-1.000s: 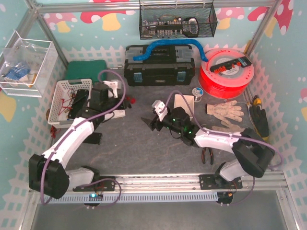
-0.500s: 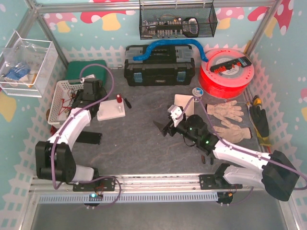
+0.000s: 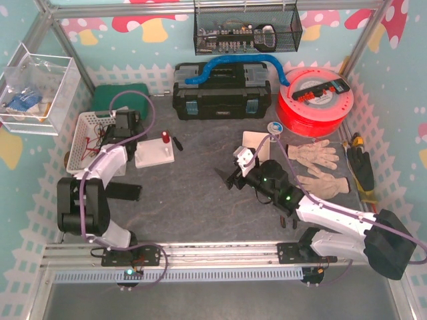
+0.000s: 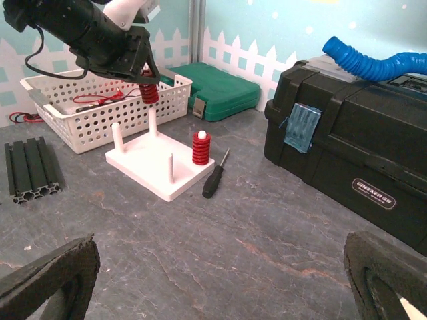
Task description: Install the large spring
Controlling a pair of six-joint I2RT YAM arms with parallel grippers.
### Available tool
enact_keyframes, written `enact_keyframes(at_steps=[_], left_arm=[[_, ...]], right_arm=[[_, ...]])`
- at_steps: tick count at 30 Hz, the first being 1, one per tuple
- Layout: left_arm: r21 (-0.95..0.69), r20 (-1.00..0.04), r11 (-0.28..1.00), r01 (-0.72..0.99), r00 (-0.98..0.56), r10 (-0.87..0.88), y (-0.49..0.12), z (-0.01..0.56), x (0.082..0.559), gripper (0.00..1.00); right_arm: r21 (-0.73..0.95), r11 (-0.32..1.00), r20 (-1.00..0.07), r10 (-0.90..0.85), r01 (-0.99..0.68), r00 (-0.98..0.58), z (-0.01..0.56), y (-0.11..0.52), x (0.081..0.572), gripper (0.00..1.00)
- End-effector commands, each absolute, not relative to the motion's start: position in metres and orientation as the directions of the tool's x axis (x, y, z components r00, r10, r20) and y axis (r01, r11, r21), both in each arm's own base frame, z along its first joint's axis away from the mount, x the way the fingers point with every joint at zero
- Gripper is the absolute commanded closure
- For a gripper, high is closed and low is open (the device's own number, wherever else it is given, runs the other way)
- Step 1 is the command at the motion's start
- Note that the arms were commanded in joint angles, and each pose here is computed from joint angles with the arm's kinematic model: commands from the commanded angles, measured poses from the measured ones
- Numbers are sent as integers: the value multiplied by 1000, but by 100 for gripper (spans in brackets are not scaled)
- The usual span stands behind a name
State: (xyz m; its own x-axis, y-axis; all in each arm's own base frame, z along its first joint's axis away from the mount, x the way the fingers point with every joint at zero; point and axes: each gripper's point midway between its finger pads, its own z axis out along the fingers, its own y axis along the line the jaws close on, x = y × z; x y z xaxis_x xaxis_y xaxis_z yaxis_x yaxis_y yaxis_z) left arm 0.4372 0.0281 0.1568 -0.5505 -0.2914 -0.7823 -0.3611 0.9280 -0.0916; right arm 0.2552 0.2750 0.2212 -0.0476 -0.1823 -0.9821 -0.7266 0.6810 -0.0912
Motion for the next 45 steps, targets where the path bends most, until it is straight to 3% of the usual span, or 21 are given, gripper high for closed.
enact_keyframes(at_steps=[1,19,22,30,36,45], left_arm=[[-124,-800,932,-340,-521,-296,28,161,452,100],[-98,-766,930,-353,-570,-297,35,120,460,98],[-94,-756,928,-361,-581,-302,36,112,461,92],[-100,-750,931,-352,-589,-303,33,110,462,65],[-149,-771,919,-364,-539,-339,32,131,456,48],[-305,-787,915,-264,-471,-398,9,186,431,29]], right_arm=[[-109,686,-982,-188,-720,-30,221,272,255,1],[-131,695,-980,-200,-707,-15,221,269,256,2],[-133,697,-978,-206,-705,-19,218,269,257,2],[-111,724,-980,-194,-681,-47,213,268,263,2],[-20,857,-972,-137,-515,-189,208,248,290,2],[78,939,-920,-62,-335,-387,205,236,315,1]])
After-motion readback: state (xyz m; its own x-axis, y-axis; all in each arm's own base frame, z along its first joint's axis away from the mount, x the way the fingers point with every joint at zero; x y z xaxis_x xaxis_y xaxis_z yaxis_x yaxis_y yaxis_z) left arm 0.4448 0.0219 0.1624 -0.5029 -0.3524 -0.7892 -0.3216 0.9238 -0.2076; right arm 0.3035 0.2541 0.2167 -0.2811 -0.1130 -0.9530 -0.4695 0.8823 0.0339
